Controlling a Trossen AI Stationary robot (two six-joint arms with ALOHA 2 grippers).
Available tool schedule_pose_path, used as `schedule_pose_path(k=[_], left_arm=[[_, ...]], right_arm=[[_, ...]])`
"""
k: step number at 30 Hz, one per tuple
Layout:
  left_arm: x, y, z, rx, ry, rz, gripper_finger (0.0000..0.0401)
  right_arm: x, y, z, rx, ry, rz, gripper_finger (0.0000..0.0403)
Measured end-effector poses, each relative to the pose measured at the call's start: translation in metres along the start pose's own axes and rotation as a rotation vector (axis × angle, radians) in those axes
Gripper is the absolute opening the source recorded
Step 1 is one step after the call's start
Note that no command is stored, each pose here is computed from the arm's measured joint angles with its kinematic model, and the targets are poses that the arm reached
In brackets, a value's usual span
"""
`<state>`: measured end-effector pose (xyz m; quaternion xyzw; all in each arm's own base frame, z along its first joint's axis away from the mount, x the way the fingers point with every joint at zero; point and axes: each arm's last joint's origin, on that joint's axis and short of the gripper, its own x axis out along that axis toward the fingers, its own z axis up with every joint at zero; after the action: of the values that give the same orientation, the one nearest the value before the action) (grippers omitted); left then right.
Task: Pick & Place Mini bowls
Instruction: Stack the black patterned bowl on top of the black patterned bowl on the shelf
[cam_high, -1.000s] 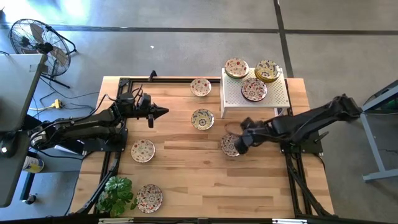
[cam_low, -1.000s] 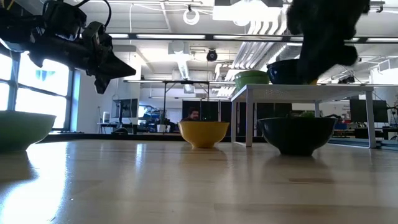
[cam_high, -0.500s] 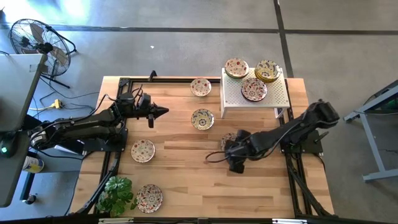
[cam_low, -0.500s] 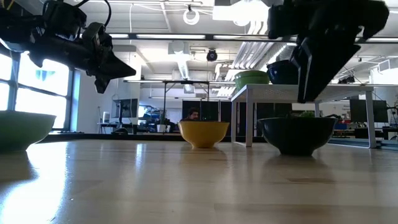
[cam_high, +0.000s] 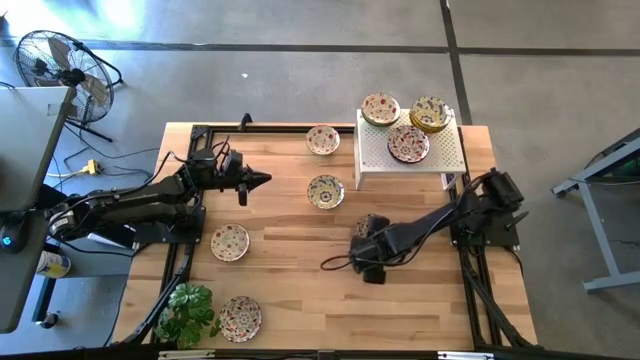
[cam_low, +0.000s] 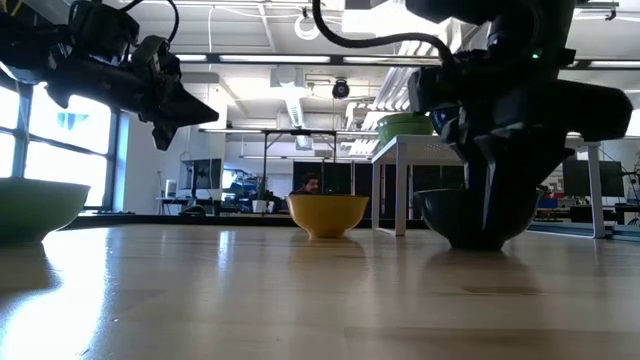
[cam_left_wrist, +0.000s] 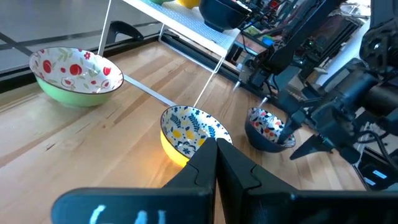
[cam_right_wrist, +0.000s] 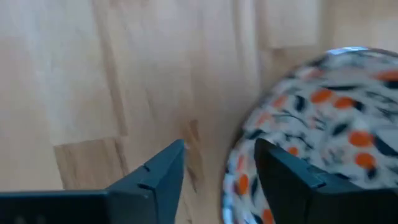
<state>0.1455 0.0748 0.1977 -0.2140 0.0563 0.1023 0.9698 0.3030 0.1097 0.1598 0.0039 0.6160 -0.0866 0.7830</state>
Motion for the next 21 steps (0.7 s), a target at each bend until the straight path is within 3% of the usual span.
schedule_pose_path(k=[11, 16, 21], left_arm=[[0.000, 0.001, -0.003, -0.014, 0.035, 0.010, 0.0000], [0.000, 0.001, -0.004, -0.014, 0.037, 0.009, 0.0000], [0.000, 0.001, -0.003, -0.013, 0.037, -0.001, 0.0000]], right_arm=[[0.001, 0.003, 0.005, 0.013, -0.026, 0.019, 0.0020], [-0.021, 0.010, 0.016, -0.038, -0.060, 0.041, 0.0019], [-0.066, 0.004, 0.026, -0.023, -0.167, 0.082, 0.0009]])
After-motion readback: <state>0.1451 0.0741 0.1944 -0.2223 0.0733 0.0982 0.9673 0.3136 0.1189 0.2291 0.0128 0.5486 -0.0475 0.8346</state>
